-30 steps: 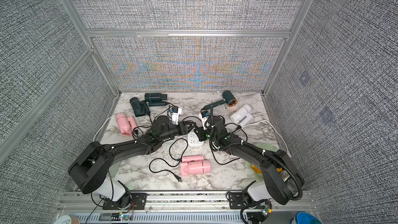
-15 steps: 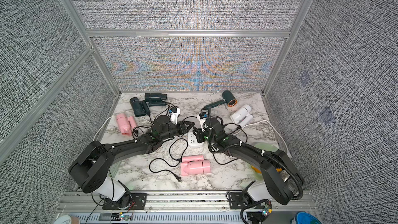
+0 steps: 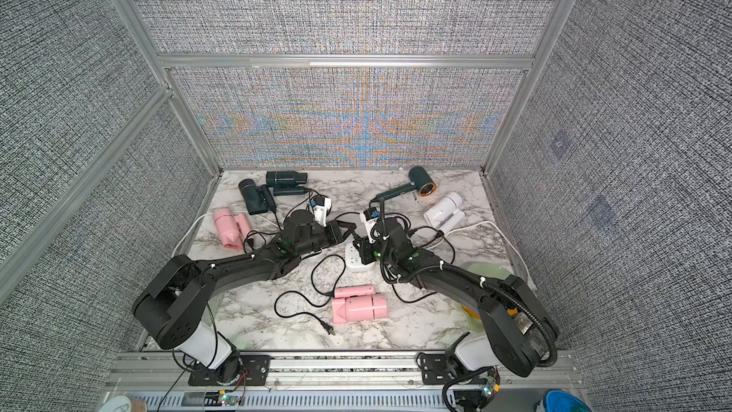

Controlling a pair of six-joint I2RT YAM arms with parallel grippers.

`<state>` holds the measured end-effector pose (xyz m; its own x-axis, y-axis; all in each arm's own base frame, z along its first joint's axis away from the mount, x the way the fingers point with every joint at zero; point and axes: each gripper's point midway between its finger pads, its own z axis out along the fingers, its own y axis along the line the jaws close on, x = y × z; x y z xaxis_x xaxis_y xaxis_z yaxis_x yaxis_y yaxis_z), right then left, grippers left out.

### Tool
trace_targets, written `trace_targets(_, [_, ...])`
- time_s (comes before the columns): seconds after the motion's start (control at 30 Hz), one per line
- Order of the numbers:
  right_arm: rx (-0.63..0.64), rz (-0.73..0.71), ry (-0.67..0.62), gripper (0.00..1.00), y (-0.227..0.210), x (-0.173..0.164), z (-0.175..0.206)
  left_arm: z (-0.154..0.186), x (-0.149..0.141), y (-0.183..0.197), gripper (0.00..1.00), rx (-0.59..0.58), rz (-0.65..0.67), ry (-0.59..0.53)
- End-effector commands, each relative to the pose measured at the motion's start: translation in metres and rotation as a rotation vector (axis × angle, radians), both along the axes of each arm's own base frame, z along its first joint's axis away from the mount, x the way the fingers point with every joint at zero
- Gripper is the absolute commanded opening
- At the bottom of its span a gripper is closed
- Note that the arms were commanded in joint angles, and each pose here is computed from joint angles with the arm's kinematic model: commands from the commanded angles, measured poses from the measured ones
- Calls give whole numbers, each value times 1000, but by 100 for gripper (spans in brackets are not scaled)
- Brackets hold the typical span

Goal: Charge the blow dryers
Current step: Pick up the plug from the center of the board.

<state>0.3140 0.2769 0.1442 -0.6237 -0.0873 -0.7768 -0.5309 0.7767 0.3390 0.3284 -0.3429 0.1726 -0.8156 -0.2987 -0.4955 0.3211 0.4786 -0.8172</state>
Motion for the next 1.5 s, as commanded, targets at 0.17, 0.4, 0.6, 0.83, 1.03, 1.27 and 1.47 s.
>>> trace_targets(0.17, [16, -6, -18, 23, 4, 3, 7, 11, -2, -4, 4, -8, -38, -58])
trace_targets(0.4, [38, 38, -4, 63, 6, -7, 16, 12, -8, 1, 1, 65, -74, -120])
trace_targets(0.6, [43, 124, 34, 64, 2, -31, 21, 10, -16, 11, 1, 184, -113, -186])
trace_targets(0.83, [59, 147, 64, 61, -16, -42, 30, 3, -22, 23, 1, 213, -135, -182])
trace_targets(1.03, [170, 225, 133, 55, -20, -44, 39, 4, -32, 21, 2, 242, -207, -226])
trace_targets(1.27, [194, 299, 168, 50, -12, -46, 36, 10, -36, 21, 2, 269, -246, -262])
trace_targets(1.47, [134, 181, 161, 43, -19, -30, 32, 5, -31, 21, 2, 281, -230, -236])
